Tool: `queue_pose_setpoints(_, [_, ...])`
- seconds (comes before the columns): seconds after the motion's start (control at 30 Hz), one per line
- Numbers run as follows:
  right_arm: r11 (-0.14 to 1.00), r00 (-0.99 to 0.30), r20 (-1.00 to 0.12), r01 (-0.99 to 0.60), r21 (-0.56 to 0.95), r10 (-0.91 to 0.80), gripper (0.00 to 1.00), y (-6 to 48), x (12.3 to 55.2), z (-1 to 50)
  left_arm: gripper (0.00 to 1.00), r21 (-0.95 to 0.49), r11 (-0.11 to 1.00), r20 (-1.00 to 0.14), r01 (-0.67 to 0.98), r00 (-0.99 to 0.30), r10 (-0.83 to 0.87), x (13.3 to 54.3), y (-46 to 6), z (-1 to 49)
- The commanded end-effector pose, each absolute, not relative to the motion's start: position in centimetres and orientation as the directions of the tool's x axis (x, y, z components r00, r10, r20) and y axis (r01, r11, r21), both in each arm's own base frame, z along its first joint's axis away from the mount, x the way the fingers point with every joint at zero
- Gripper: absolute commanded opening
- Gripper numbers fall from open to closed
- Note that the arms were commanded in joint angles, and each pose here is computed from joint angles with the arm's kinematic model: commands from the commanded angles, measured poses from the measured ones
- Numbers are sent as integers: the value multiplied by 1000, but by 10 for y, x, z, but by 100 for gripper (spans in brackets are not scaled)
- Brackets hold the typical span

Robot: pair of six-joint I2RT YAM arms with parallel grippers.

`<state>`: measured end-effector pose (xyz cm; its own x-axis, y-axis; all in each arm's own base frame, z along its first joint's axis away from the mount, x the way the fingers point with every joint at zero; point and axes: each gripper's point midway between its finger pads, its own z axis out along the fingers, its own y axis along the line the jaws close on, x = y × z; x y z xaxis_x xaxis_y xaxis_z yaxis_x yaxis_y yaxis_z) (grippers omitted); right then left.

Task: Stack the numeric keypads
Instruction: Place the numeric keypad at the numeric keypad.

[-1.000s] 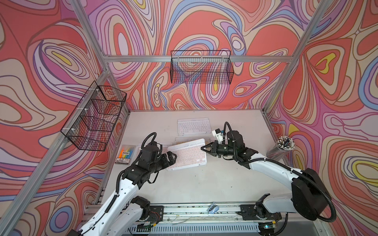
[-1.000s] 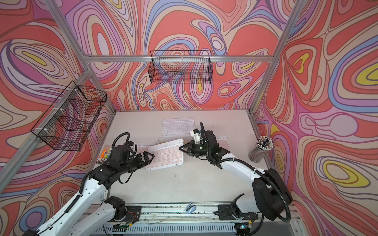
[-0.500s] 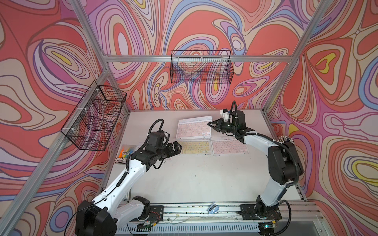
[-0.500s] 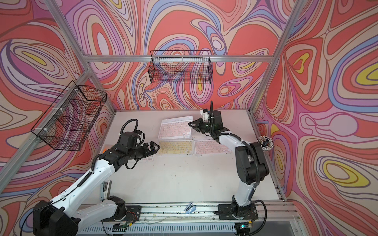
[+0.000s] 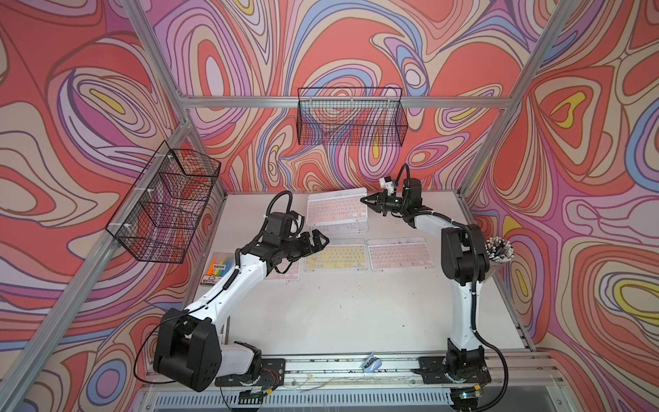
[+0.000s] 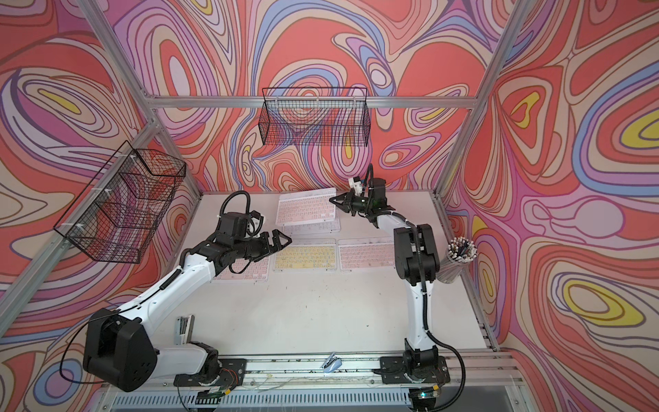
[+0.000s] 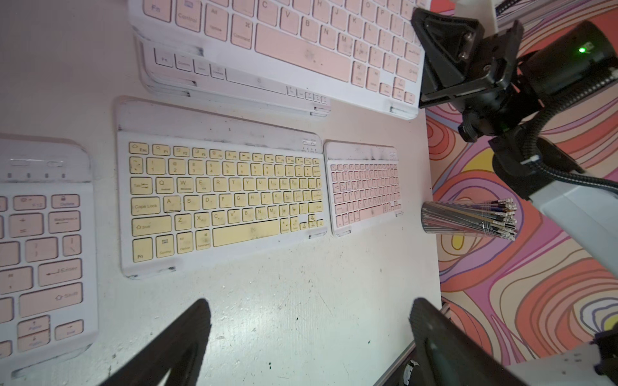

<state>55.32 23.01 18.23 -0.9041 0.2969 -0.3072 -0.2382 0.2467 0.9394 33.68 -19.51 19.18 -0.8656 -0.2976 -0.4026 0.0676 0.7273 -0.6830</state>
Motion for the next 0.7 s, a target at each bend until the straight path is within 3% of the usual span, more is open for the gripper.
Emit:
queue_pose_setpoints(0.0, [206, -913, -320, -273, 940, 254, 0, 228, 559, 188, 98, -700, 705, -424, 118, -862, -277, 341, -201, 202])
queue_pose_setpoints(0.67, [208, -942, -262, -219, 953, 208, 0, 223, 594, 133, 100, -680, 730, -408, 77, -866, -289, 335, -193, 187])
